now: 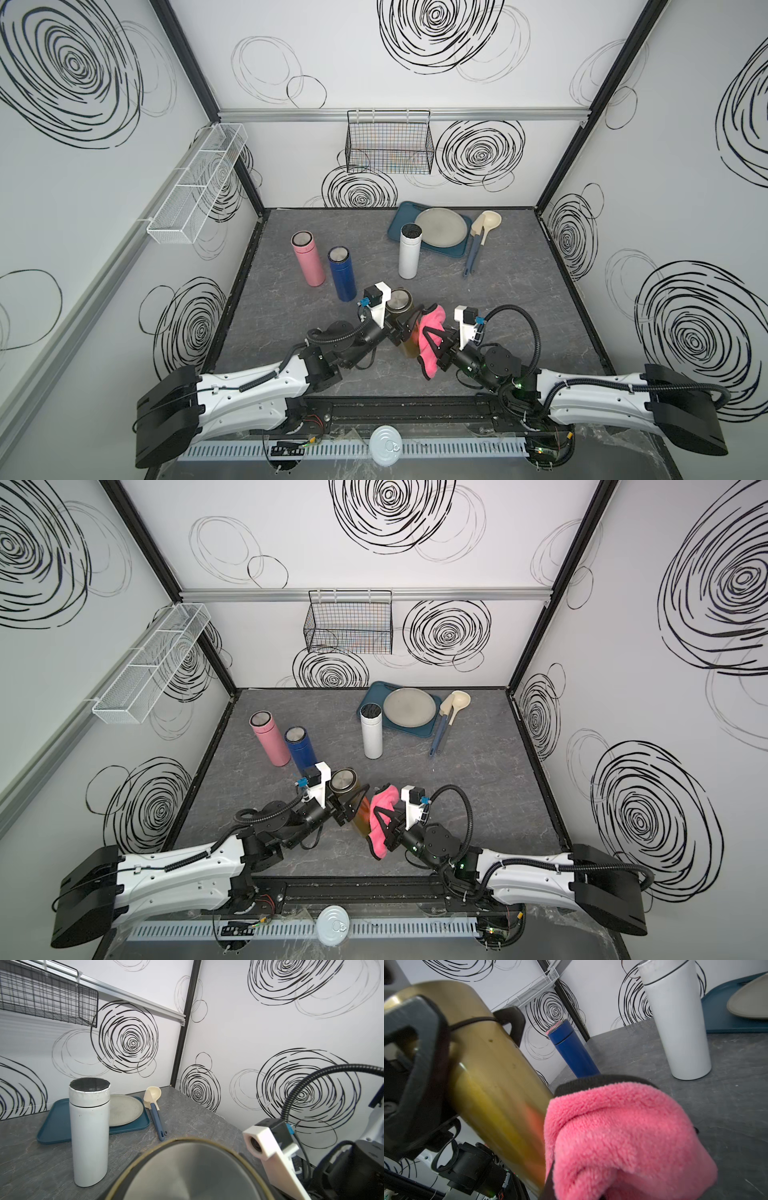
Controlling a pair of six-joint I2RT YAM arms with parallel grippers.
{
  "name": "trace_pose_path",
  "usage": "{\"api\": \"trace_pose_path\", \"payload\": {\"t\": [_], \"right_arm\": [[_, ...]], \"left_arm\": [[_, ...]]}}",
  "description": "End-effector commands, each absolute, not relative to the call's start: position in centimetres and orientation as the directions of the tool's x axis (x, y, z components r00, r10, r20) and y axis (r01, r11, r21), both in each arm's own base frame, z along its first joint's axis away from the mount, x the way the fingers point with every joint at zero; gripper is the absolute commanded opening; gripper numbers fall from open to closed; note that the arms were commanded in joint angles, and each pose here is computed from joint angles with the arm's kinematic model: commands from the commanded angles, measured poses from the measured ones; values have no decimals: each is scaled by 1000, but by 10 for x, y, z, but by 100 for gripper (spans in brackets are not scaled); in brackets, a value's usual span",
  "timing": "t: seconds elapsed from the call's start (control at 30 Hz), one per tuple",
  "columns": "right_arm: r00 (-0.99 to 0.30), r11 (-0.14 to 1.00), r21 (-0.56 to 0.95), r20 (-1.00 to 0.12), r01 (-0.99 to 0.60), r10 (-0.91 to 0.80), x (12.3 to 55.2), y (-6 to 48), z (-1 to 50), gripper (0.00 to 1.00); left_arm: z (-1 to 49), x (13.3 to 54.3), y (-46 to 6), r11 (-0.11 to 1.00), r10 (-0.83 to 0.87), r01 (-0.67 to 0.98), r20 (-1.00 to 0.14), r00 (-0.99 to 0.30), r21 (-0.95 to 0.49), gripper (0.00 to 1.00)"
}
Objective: Wipe the surface of the thermos
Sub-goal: Wipe the dirt from the surface of the thermos.
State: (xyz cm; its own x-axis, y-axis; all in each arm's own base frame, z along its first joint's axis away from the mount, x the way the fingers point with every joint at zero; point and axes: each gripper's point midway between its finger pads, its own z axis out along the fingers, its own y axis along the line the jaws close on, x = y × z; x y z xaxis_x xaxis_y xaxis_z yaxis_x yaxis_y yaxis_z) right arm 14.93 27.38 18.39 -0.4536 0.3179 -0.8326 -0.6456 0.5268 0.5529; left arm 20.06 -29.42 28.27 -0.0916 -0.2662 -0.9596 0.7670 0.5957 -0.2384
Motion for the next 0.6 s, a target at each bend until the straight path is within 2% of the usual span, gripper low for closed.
{"api": "trace_pose_path", "payload": {"t": [0.0,0.13,0.2,0.3,0.5,0.57], "right_arm": [[-426,451,572,-817,-685,388,145,272,222,0],[-386,329,548,-808,-769,446,130,272,274,0],[-375,313,536,-811,-784,448,128,274,285,0],[-392,348,548,-816,-761,426,136,277,270,0],[-522,426,633,-774,-646,357,156,278,193,0],[-529,431,634,-773,-642,349,156,277,189,0]], "left_arm": [[354,167,-290,425,-498,880,-867,32,-212,0],[351,165,-295,420,-489,890,-871,57,-177,0],[351,163,-297,421,-474,895,-877,79,-147,0],[350,156,-294,413,-468,905,-877,110,-107,0],[346,150,-280,435,-468,897,-870,155,-74,0],[344,151,-277,449,-472,890,-867,164,-76,0]]}}
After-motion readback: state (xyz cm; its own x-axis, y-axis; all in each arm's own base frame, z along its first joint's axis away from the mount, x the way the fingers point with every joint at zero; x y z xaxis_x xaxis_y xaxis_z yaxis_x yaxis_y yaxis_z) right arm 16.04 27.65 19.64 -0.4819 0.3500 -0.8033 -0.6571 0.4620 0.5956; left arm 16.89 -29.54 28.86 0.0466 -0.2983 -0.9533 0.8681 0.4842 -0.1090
